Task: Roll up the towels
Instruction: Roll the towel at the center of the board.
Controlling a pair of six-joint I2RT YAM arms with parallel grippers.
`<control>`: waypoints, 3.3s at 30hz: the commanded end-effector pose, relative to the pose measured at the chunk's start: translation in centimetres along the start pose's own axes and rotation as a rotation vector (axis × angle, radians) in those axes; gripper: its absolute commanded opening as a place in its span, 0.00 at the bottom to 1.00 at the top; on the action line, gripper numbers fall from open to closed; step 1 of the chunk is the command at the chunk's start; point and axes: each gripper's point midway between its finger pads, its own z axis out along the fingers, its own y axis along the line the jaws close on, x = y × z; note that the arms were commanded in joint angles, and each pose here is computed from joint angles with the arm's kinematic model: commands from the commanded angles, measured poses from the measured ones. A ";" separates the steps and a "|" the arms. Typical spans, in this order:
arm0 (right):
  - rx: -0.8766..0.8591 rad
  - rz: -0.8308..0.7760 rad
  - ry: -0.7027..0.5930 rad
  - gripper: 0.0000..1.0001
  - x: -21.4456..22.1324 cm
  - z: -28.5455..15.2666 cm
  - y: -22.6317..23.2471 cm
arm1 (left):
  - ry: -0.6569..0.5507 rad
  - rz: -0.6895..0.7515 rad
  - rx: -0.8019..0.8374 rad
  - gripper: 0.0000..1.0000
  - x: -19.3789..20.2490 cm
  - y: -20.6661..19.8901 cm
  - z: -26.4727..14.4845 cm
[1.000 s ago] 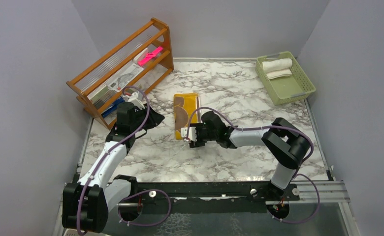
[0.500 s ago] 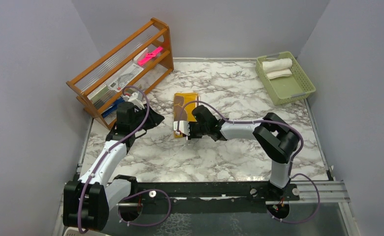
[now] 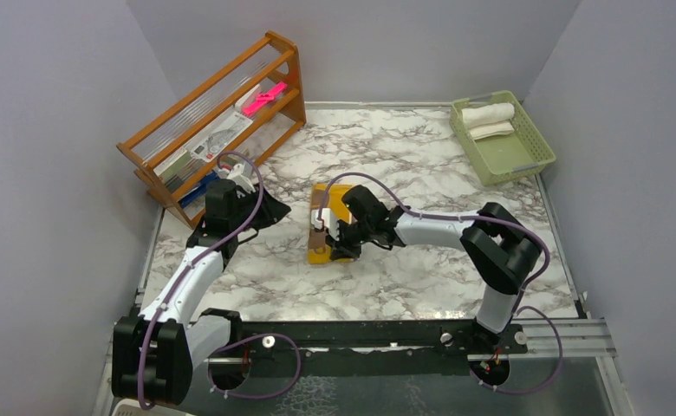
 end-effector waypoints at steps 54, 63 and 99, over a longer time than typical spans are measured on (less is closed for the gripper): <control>0.226 0.566 -0.287 1.00 -3.7 -7.0 -9.6 | 0.306 -0.011 0.111 0.00 14.4 1.5 6.4; 0.512 0.488 -0.577 0.95 -4.6 -11.6 -12.1 | 0.314 -0.018 0.129 0.00 14.0 1.2 7.2; 0.386 -0.746 0.096 0.53 4.7 -0.1 -3.1 | 0.398 -0.136 0.218 0.00 13.2 0.6 7.7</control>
